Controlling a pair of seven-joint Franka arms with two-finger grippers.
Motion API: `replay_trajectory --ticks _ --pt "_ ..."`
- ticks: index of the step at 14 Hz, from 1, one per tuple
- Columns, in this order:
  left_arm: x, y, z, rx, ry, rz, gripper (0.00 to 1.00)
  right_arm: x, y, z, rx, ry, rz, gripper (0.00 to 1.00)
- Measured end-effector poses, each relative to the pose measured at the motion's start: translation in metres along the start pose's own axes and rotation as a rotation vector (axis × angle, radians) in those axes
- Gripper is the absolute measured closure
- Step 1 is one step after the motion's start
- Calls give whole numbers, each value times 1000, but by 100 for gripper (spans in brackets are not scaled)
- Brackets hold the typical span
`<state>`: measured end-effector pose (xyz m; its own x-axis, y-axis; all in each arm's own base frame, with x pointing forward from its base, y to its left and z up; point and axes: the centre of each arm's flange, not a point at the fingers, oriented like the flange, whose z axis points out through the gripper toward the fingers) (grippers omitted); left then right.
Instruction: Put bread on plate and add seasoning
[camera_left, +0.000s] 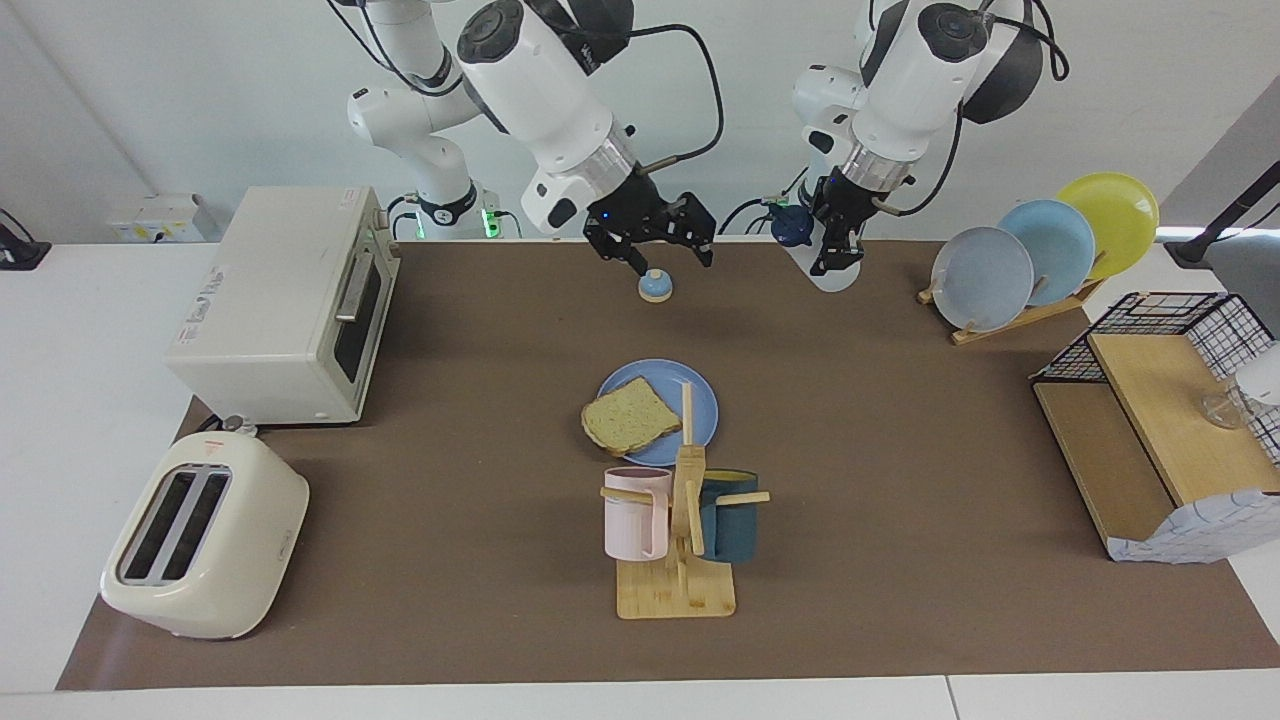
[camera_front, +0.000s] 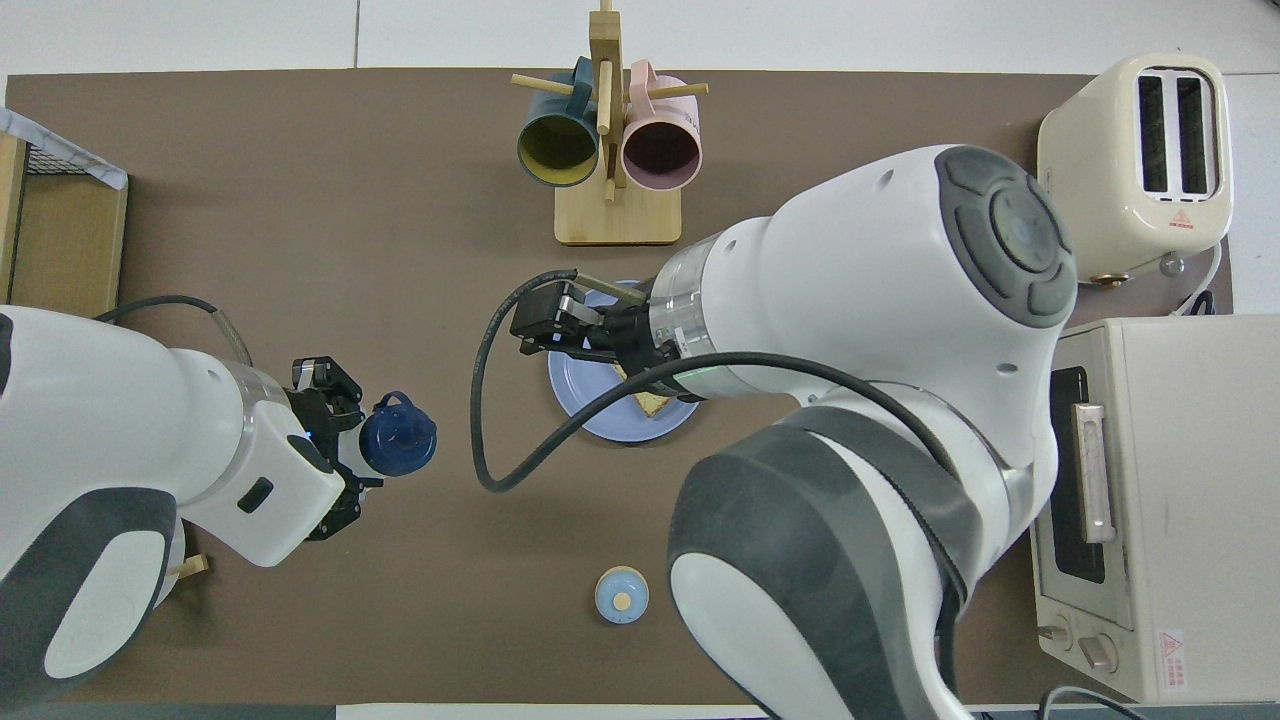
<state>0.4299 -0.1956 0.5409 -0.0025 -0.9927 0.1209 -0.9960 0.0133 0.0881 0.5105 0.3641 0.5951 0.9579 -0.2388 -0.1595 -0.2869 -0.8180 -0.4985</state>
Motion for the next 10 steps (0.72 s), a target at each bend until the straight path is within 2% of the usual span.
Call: replay_trajectory --ticks 1,3,6,7,10 --pt "3 1 0 1 -1 -2 55 -8 -5 -2 5 -1 -13 9" --pt "8 3 1 4 -4 -9 55 -30 -20 -1 19 -4 -40 20" --pt "10 4 2 5 -5 -16 55 -60 -40 11 32 -12 -70 24" --pt "10 4 2 6 -4 -19 55 -62 -41 12 35 -10 -74 29" --pt "10 4 2 12 -1 -28 55 -65 -43 14 39 -10 -80 34"
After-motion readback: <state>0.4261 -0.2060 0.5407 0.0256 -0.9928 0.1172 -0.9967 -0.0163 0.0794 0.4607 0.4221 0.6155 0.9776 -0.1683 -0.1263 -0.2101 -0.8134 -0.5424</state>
